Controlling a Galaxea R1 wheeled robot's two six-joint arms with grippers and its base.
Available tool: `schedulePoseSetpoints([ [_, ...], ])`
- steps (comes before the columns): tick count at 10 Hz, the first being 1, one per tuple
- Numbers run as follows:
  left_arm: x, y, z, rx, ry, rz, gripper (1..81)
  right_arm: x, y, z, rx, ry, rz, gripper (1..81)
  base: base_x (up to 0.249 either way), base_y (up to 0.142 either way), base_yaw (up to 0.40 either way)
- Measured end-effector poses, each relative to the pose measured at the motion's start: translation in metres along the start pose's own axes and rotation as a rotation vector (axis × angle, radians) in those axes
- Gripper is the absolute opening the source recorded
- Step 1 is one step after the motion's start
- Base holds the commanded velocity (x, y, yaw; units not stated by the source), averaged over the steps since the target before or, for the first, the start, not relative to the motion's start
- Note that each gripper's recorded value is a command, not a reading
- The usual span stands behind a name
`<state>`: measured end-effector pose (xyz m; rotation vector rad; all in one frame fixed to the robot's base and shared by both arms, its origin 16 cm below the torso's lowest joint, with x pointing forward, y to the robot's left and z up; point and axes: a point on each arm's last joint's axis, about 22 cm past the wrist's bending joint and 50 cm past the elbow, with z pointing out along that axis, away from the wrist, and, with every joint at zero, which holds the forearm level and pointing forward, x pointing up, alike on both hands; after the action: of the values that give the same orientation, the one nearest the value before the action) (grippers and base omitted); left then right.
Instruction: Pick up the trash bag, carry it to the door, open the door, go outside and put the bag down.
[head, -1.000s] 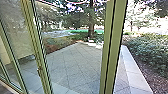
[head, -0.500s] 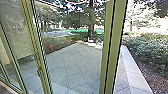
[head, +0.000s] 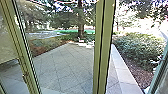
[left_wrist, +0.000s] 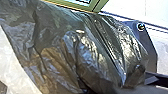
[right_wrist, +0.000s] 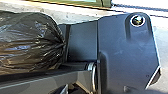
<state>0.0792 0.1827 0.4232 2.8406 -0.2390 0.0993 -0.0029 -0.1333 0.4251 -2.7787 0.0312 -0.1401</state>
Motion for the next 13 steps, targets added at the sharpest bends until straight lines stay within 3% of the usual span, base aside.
schedulePoseSetpoints([
  [7,0.0009,-0.0004,-0.0002,0.000,0.002,0.000,1.0,-0.0004,-0.0007,0.0001,0.001,0.000,0.000,81.1,0.000,0.000,-0.258],
  [13,0.0000,-0.0003,-0.0001,0.001,0.000,0.000,1.0,-0.0003,-0.0027,0.0006,0.003,0.000,-0.001,81.1,0.000,0.000,-0.021],
])
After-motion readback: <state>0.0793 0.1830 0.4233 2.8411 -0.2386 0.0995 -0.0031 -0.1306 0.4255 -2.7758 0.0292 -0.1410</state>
